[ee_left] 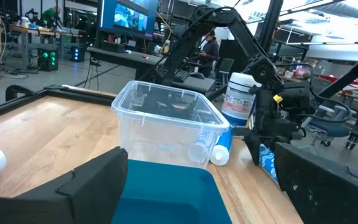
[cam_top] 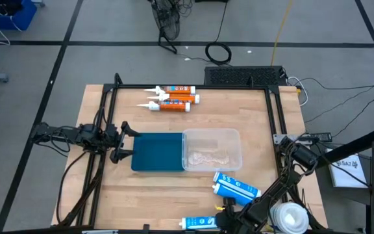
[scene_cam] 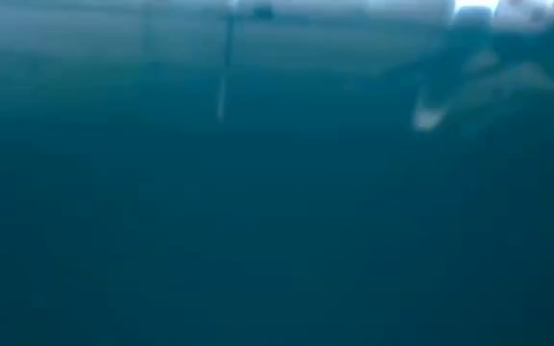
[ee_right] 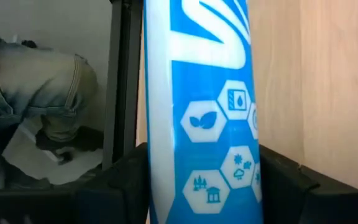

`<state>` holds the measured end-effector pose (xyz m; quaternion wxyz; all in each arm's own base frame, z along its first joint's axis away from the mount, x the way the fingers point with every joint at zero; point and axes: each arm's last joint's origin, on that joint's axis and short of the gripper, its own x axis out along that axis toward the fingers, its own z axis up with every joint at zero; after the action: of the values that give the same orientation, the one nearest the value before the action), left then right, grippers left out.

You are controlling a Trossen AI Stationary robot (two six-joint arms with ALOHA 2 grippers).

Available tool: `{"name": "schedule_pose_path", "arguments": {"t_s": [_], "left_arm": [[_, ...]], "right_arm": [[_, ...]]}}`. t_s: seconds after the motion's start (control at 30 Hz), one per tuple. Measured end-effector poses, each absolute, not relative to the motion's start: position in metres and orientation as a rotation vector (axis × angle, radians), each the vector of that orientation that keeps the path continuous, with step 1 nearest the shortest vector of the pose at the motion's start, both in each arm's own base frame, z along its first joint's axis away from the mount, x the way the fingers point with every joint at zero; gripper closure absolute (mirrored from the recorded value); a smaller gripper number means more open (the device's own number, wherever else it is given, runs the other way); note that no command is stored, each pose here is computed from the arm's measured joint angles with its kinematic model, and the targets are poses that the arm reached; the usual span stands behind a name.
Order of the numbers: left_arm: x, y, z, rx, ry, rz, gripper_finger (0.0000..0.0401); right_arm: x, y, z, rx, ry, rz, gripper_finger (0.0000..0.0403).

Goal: Pick & place silicon tubes, Sealant and Lysol wipes
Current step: Put the bottom blue sealant bottle into the transparent bin

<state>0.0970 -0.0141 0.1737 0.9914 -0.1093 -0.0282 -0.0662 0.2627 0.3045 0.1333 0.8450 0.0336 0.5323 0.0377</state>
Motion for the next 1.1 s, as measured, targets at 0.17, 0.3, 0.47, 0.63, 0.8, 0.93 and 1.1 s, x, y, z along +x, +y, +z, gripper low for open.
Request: {"name": "schedule_pose_path", "arguments": {"t_s": [0.17, 0.3, 0.47, 0.63, 0.8, 0.93, 1.1], "left_arm": [[0.097, -0.014, 0.174, -0.219, -0.057, -0.133, 0.0006], [0.097, -0.014, 0.174, -0.219, -0.057, -0.133, 0.0006], [0.097, -0.014, 0.174, -0.219, -0.057, -0.132, 0.0006], [0.097, -0.014, 0.174, -0.219, -0.057, -0.132, 0.0006], [0.097, -0.014, 0.174, -0.219, -0.057, -0.133, 0.0006], [0.097, -0.014, 0.174, -0.219, -0.057, -0.132, 0.0006], [0.097, -0.014, 0.174, -0.219, -0.057, -0.132, 0.0006]], "right_arm": [[0.261, 0.299, 0.159, 0.004, 1.018, 0.088, 0.0196], [0.261, 0.294, 0.194, -0.048, 0.866, 0.091, 0.0196], [0.258, 0.286, 0.23, -0.152, 0.702, 0.099, 0.0196], [0.255, 0.277, 0.259, -0.277, 0.575, 0.082, 0.0197], [0.248, 0.265, 0.287, -0.408, 0.46, -0.01, 0.0198], [0.244, 0.251, 0.306, -0.54, 0.388, -0.165, 0.0198], [0.241, 0.219, 0.315, -0.669, 0.37, -0.375, 0.0198]]}}
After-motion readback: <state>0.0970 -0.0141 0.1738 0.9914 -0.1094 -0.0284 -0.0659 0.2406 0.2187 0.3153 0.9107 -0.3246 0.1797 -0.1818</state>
